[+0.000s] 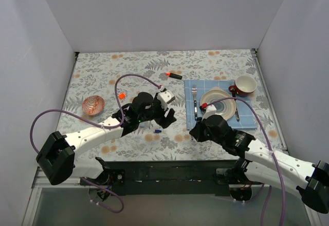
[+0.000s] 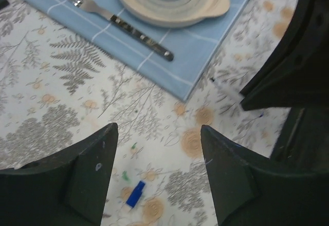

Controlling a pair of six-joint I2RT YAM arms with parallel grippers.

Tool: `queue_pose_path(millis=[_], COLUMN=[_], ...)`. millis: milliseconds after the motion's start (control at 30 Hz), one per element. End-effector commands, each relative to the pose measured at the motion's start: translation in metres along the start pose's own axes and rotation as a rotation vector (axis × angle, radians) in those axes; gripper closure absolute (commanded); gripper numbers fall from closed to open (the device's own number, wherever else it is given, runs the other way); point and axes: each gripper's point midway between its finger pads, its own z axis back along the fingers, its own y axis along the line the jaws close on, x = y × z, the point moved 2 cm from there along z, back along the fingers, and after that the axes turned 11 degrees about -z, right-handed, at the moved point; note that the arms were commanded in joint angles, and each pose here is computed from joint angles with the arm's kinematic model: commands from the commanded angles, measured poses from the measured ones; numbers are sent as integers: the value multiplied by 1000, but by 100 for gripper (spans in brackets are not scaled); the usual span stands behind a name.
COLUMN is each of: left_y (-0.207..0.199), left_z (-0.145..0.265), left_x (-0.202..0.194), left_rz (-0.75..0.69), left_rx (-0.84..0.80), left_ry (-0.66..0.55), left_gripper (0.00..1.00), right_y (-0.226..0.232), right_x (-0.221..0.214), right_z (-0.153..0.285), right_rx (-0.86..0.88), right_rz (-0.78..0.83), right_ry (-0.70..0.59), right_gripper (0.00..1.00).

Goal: Insert the pens into the pen caps

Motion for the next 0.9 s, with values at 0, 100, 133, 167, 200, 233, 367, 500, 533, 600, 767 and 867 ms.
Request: queue_pose_path(millis=[0, 100, 133, 167, 200, 233, 367, 500, 533, 600, 767, 867], left_y=[-21, -36, -39, -40, -40, -39, -37, -35, -34, -35, -44, -50], left_z=[0, 4, 4, 1, -1, -4, -14, -22, -24, -26, -34, -36], left_x=[69, 85, 85, 84, 83, 81, 66, 55, 53, 51, 46, 46], left_rz=[401, 533, 554, 570, 589, 597, 633, 682, 686, 688, 695, 707], left_rx=[-130, -246, -264, -274, -275, -267, -225, -183, -171, -167, -190, -215], left_ry=[-267, -364, -369, -366, -359, -344, -289, -255, -252, -251, -227, -232], left_gripper=[37, 37, 37, 37, 37, 38, 40, 42, 42, 42, 47, 64], right_y=[39, 47, 50, 52, 54, 54, 58, 63, 62, 63, 63, 64], right_x=[39, 46, 48, 50, 51, 52, 54, 56, 55, 56, 60, 60], right_z=[6, 8, 9, 10, 11, 11, 12, 13, 13, 14, 17, 17], right_rx=[145, 182, 190, 200, 206, 206, 228, 257, 258, 268, 269, 273], right_rz=[-18, -20, -22, -23, -24, -25, -31, -44, -44, -51, -56, -58], right_ry=[-131, -153, -159, -163, -167, -171, -180, -192, -192, -199, -221, -225], right_gripper=[99, 99, 99, 99, 99, 99, 99, 99, 99, 99, 99, 99])
